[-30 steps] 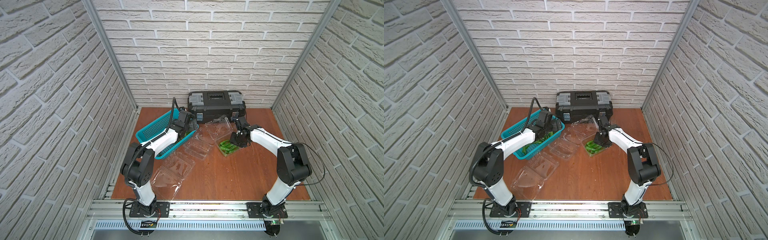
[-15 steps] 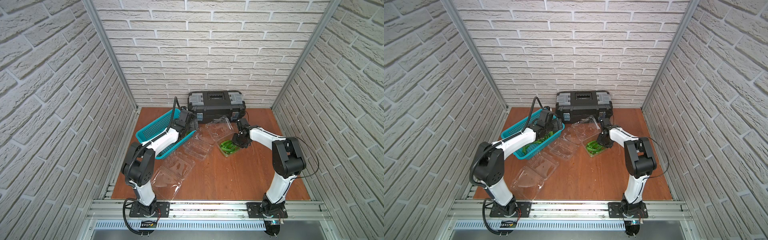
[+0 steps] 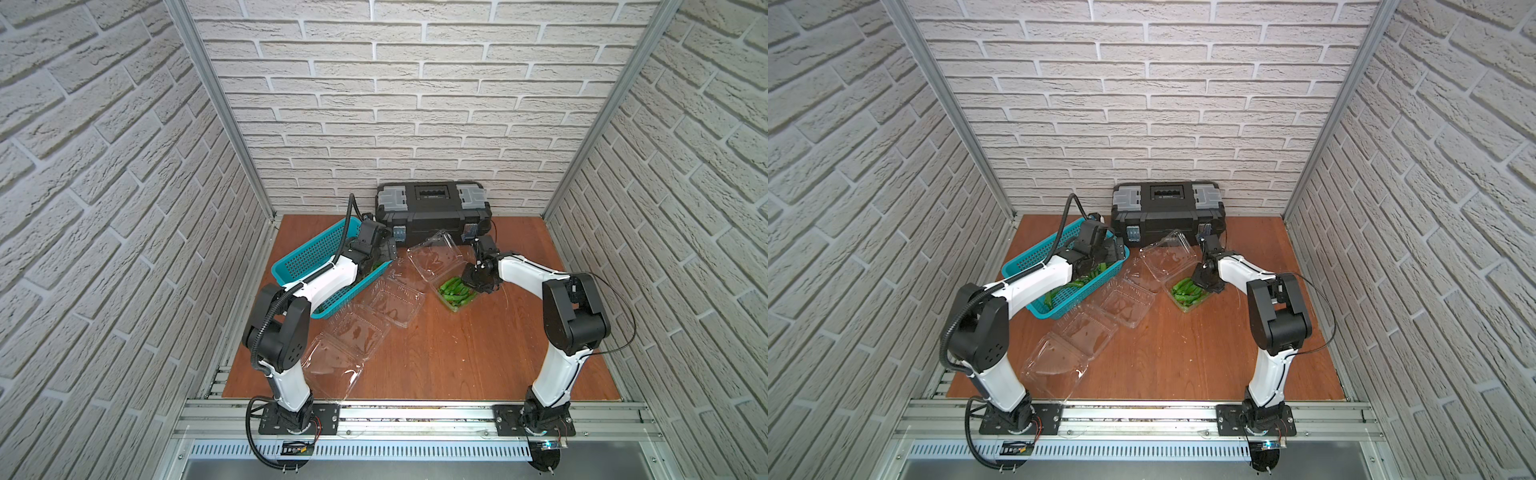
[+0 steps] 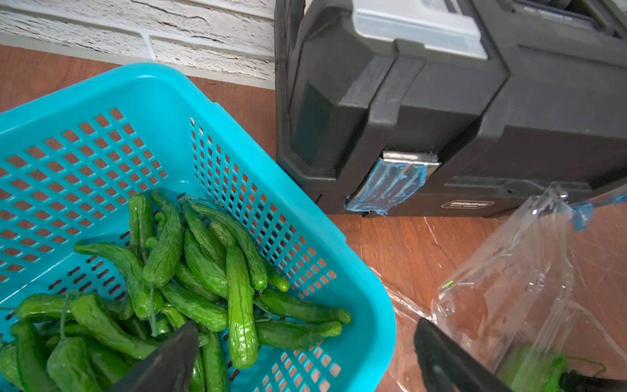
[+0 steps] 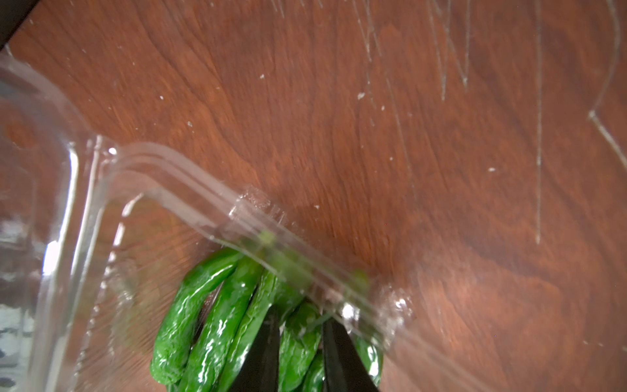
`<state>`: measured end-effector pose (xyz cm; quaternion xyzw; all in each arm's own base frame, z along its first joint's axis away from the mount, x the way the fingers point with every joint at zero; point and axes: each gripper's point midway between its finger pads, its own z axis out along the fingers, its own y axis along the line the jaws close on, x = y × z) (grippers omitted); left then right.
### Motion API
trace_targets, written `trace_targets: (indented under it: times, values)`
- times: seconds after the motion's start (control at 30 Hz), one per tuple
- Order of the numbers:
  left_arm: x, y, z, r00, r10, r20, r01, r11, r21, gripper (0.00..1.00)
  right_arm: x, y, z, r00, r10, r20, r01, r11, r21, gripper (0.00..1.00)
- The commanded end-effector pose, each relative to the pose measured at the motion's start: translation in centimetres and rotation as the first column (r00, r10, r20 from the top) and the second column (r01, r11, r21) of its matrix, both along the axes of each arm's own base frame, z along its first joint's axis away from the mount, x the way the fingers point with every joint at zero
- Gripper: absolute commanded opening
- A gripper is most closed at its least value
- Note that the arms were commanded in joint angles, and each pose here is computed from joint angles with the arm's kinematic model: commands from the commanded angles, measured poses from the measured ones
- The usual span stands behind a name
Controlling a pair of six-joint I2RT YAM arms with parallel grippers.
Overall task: Take small green peppers out of containers
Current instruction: Pick up the green pepper from the packing box.
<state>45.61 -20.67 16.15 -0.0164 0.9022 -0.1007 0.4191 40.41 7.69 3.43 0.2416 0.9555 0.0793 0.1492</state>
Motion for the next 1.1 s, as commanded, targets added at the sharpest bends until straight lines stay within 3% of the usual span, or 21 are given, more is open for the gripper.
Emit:
trace_targets:
  times: [0.0,0.37,0.73,1.07]
  values:
    - [0.6,-0.6,0.8,1.000,-0.018,0.026,0.018,1.000,-0.002,0.98,-0.3,0.0,0.6,1.000,-0.005,0.010,0.005,1.000,0.011,0.23]
    - [0.9,-0.8,0.5,1.000,-0.019,0.020,0.019,1.000,0.002,0.98,-2.0,0.0,0.6,0.999,0.020,-0.044,-0.020,1.000,0.011,0.22]
    - [1.0,-0.8,0.9,0.999,-0.015,0.028,0.015,1.000,0.000,0.98,-1.2,0.6,-1.6,0.997,0.014,-0.076,-0.012,0.999,0.031,0.22]
    - [1.2,-0.3,0.8,0.999,0.012,0.030,-0.012,1.000,0.001,0.98,-0.1,0.8,0.9,0.999,0.044,0.002,-0.044,0.999,0.032,0.03]
